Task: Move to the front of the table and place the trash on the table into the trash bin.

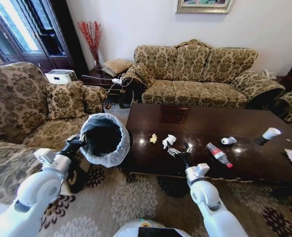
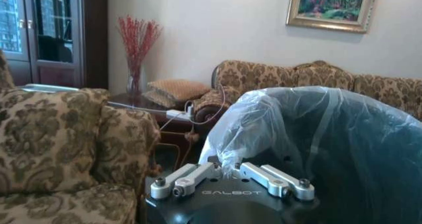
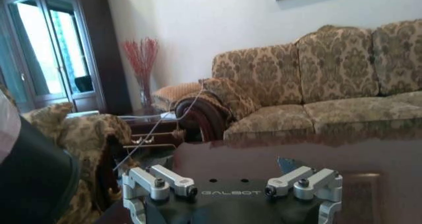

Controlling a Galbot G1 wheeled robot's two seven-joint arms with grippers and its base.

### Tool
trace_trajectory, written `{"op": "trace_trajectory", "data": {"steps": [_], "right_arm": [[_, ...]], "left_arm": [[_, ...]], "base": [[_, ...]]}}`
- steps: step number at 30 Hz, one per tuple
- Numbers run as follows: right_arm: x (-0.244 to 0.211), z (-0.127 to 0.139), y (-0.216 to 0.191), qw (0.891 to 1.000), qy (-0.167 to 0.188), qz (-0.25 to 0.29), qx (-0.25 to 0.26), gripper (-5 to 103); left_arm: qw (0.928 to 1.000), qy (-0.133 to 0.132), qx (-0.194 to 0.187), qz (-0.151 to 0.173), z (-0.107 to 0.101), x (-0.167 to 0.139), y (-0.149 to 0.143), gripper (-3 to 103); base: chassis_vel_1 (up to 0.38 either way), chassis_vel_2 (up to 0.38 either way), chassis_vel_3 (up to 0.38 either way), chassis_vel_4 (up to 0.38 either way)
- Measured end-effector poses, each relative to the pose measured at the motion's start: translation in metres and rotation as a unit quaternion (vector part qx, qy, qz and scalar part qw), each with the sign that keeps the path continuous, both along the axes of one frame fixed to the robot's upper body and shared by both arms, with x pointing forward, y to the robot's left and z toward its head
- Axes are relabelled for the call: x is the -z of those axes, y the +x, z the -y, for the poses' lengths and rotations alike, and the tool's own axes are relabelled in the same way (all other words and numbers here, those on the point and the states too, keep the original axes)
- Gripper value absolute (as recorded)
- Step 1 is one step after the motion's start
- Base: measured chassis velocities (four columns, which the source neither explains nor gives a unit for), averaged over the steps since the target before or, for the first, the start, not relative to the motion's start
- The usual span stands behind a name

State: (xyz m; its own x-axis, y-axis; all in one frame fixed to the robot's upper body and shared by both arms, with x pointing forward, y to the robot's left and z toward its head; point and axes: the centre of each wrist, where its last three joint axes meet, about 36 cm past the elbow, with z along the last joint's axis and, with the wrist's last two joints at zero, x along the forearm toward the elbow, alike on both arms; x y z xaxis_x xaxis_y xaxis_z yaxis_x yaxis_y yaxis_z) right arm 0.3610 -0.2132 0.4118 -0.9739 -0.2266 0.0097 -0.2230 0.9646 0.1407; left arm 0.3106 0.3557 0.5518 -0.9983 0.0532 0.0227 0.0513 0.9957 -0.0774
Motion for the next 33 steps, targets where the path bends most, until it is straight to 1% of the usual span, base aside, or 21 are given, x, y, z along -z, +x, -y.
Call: {"op": "trace_trajectory", "data": {"steps": [4,7,8,10,11,14,15,19,26,27,28,30,32,33], "right_arm": [[0.006,-0.013,0.014,1.000,0.003,-0.015,-0.002,100],[0.009,-0.032,0.029,0.998,0.004,-0.054,-0.016,100],[0.009,-0.032,0.029,0.998,0.004,-0.054,-0.016,100],[0.020,-0.042,0.046,0.997,0.001,-0.077,-0.025,100],[0.020,-0.042,0.046,0.997,0.001,-0.077,-0.025,100],[0.037,-0.054,0.074,0.995,-0.009,-0.095,-0.029,100],[0.037,-0.054,0.074,0.995,-0.009,-0.095,-0.029,100],[0.052,-0.068,0.097,0.994,-0.020,-0.107,-0.026,100],[0.072,-0.086,0.115,0.991,-0.030,-0.126,-0.025,100],[0.076,-0.089,0.118,0.991,-0.031,-0.131,-0.025,103],[0.076,-0.089,0.118,0.991,-0.031,-0.131,-0.025,103],[0.081,-0.095,0.123,0.990,-0.033,-0.138,-0.026,96],[0.084,-0.097,0.125,0.989,-0.033,-0.142,-0.027,96],[0.087,-0.098,0.127,0.988,-0.033,-0.146,-0.027,85]], "left_arm": [[1.0000,0.001,0.001,-0.001,0.001,0.000,-0.001,3],[1.0000,0.004,0.003,-0.004,0.002,0.001,-0.003,3],[1.0000,0.004,0.003,-0.004,0.002,0.001,-0.003,3],[1.0000,0.006,0.004,-0.006,0.003,0.001,-0.005,3],[1.0000,0.006,0.004,-0.006,0.003,0.001,-0.005,3],[0.9999,0.007,0.005,-0.009,0.003,0.001,-0.007,3],[0.9999,0.007,0.005,-0.009,0.003,0.001,-0.007,3],[0.9999,0.007,0.006,-0.012,0.004,0.003,-0.009,3],[0.9998,0.009,0.005,-0.016,0.002,0.005,-0.007,3],[0.9998,0.009,0.005,-0.016,0.001,0.005,-0.006,3],[0.9998,0.009,0.005,-0.016,0.001,0.005,-0.006,3],[0.9998,0.009,0.005,-0.017,0.001,0.006,-0.005,3],[0.9998,0.009,0.006,-0.017,0.001,0.006,-0.004,3],[0.9998,0.009,0.006,-0.017,0.000,0.006,-0.004,3]], "base": [[-0.106,0.114,0.089,-0.103],[-0.018,0.009,0.008,-0.015],[0.000,0.000,0.000,0.000],[0.000,0.000,0.000,0.000],[0.000,0.000,0.000,0.000],[0.016,-0.018,-0.010,0.013],[0.000,0.000,0.000,0.000],[0.000,0.000,0.000,0.000],[0.000,0.000,0.000,0.000],[0.000,0.000,0.000,0.000],[0.000,0.000,0.000,0.000],[0.000,0.000,0.000,0.000],[0.000,0.000,0.000,0.000],[0.000,0.000,0.000,0.000]]}}
